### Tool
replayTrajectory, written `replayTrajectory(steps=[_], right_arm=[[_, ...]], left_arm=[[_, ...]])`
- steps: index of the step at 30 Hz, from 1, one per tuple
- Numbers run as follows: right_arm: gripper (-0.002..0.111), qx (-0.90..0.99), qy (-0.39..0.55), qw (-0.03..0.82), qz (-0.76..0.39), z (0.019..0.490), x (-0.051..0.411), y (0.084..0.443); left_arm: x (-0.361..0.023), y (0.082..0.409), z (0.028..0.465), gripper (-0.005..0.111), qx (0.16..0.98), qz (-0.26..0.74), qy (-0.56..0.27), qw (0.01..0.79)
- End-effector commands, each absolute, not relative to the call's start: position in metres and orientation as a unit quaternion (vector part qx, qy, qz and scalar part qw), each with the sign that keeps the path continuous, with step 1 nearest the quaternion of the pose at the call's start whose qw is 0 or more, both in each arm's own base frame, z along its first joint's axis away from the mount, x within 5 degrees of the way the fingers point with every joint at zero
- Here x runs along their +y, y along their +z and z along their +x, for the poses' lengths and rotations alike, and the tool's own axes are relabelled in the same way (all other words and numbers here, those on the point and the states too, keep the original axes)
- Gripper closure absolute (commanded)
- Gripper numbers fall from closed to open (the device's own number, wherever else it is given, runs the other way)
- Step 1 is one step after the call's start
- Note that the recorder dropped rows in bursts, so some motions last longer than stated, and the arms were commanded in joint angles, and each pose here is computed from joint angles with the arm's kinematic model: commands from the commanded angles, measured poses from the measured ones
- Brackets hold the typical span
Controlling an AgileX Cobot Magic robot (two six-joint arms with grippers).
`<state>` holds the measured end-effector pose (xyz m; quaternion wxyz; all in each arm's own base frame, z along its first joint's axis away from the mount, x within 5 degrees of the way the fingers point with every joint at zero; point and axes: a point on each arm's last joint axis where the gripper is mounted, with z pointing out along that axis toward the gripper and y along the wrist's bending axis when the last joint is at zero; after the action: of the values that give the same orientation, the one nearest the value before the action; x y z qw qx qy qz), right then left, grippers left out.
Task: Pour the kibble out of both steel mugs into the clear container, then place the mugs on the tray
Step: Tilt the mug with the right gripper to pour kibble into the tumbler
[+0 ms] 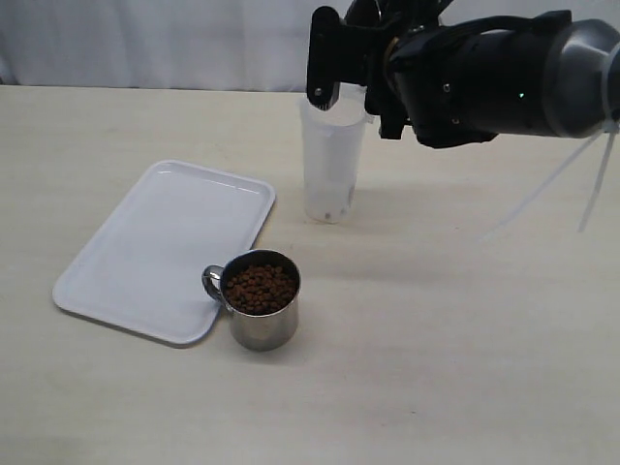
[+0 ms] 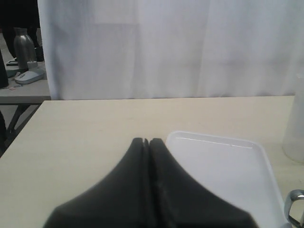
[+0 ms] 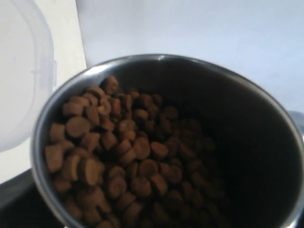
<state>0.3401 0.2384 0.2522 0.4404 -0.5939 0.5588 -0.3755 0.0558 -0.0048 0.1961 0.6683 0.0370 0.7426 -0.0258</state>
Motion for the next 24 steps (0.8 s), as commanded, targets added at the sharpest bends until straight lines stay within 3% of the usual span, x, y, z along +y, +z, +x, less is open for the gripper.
replayTrajectory(steps=[1,24], right_arm=[[0.104,0.542,-0.368,0.453,-0.604,0.3409,0.2440,0.2583],[0.104,0.474,-0.416,0.410,-0.659,0.3410,0.2438,0.2584]], left_arm=[[-0.0050,0.1965,0.0558,0.107,0.740,0.034,-0.031,0.671],[-0.0050,0.1960,0.0558,0.107,0.741,0.034,-0.031,0.670]])
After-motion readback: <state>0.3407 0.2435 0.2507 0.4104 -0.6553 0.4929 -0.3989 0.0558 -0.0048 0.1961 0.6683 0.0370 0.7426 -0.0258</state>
